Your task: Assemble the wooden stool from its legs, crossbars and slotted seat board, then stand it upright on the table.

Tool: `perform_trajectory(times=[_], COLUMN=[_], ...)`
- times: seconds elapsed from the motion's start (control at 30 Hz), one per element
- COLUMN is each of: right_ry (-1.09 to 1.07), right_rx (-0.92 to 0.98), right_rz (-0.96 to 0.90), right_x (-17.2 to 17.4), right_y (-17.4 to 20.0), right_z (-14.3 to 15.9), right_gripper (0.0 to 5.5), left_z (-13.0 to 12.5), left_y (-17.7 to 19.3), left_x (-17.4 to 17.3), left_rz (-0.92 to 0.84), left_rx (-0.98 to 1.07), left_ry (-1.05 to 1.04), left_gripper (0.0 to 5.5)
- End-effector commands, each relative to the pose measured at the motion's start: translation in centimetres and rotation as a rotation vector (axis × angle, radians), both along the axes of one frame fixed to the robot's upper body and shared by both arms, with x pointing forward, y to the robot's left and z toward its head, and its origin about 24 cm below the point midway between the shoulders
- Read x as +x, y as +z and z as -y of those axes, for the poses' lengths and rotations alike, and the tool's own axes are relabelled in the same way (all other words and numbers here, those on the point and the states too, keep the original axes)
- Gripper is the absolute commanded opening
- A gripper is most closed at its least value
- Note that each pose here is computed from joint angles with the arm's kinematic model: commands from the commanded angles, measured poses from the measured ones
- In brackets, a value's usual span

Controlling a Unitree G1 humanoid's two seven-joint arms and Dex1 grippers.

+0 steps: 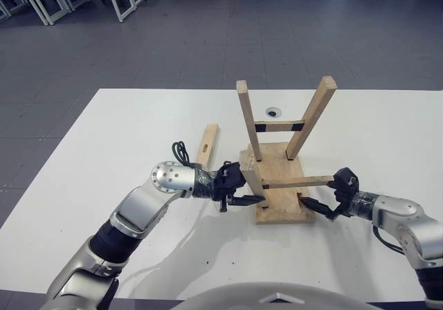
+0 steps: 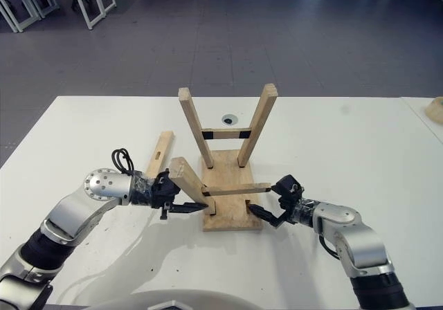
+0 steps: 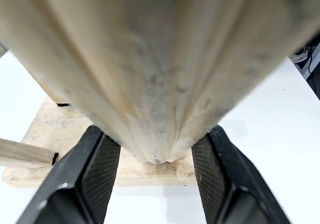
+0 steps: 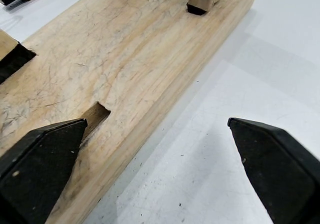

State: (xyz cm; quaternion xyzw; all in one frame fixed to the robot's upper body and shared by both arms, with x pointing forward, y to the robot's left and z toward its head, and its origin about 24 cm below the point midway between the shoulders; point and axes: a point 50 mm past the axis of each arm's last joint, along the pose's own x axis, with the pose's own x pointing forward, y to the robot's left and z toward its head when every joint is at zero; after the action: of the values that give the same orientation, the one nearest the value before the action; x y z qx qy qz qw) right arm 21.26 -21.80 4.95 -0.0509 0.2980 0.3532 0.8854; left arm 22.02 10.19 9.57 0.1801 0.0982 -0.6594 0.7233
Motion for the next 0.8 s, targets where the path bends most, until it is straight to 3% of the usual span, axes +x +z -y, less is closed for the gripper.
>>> perform_trajectory(times=[0.03, 0.3, 0.57, 0.8], right_ry=[-0.006, -0.011, -0.085, -0.233], right_rx=[-0.022, -0.034, -0.068, -0.095], right_rz=[-0.039, -0.035, -0.057, -0.172], right_x=[-0.4, -0.5, -0.6, -2.2], right_y=[-0.6, -0.7, 2.0, 1.6], right_z=[0.0, -1.0, -5.8, -6.5], right_gripper=[5.19, 5.19, 5.19, 5.19], left_z=[-3.5, -4.0, -4.3, -4.3], left_y=[-7.8, -7.8, -7.4, -8.3], left_x=[-3.3, -3.2, -3.2, -2.8], left_rz=[-0.209, -0.315, -0.482, -0.314], left_rx=[0.395, 0.430, 0.369, 0.447], left_ry=[0.050, 0.025, 0.021, 0.048], left_gripper=[2.05, 2.05, 2.05, 2.05])
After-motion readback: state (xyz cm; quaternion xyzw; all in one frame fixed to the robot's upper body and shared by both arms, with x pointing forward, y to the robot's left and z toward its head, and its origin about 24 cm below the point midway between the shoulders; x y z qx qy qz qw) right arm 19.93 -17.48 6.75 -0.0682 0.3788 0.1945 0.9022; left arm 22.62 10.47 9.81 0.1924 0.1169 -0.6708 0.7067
